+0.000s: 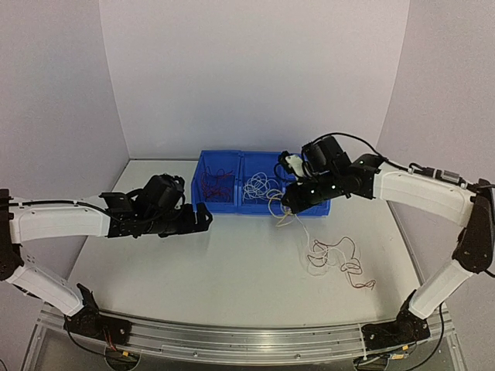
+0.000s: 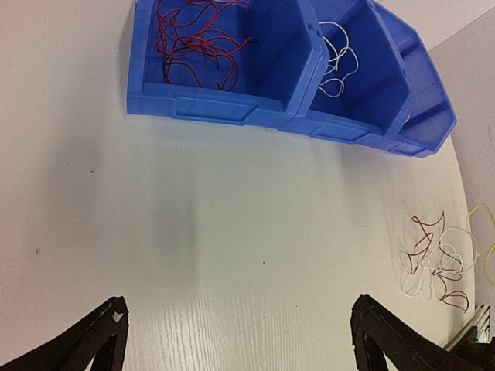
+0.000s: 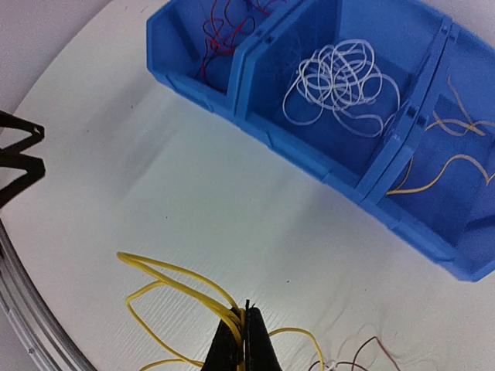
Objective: Untangle the cables
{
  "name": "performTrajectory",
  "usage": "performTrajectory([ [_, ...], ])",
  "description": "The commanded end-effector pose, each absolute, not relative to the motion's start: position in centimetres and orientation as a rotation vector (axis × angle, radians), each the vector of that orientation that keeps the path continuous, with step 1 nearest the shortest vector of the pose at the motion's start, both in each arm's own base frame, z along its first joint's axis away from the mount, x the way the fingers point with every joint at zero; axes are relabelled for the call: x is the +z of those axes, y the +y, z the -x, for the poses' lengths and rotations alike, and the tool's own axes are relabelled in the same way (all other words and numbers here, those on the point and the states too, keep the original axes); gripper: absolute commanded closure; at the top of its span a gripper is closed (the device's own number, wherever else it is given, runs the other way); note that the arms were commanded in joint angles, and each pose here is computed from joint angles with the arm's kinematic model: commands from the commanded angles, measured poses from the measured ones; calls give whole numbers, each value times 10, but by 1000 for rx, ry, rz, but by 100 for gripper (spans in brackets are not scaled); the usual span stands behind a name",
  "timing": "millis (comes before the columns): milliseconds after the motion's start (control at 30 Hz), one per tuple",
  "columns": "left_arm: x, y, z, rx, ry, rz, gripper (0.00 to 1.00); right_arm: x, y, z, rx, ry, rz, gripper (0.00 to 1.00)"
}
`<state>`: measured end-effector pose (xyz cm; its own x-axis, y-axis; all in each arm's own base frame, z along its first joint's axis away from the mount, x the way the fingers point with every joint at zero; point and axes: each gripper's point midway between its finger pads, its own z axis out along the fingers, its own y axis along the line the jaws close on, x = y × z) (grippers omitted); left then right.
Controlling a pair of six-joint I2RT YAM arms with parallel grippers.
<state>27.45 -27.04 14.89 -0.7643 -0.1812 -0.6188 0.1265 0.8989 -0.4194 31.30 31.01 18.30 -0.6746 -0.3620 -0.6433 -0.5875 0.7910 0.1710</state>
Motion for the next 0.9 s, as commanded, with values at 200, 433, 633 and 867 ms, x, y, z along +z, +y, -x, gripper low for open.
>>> performTrajectory([
  [200, 167, -278, -275, -685, 2302, 50, 0, 275, 297, -368, 450, 2149, 604, 100],
  [433, 177, -359, -253, -1024, 2160, -345, 0, 299, 313, -342, 700, 2137, 591, 100],
  [633, 169, -437, -235, -1152, 2001, -555, 0, 306, 321, -333, 863, 2171, 472, 100],
  [867, 159, -466, -246, -1211, 1882, -570, 1, 330, 323, -308, 1049, 2157, 429, 100],
])
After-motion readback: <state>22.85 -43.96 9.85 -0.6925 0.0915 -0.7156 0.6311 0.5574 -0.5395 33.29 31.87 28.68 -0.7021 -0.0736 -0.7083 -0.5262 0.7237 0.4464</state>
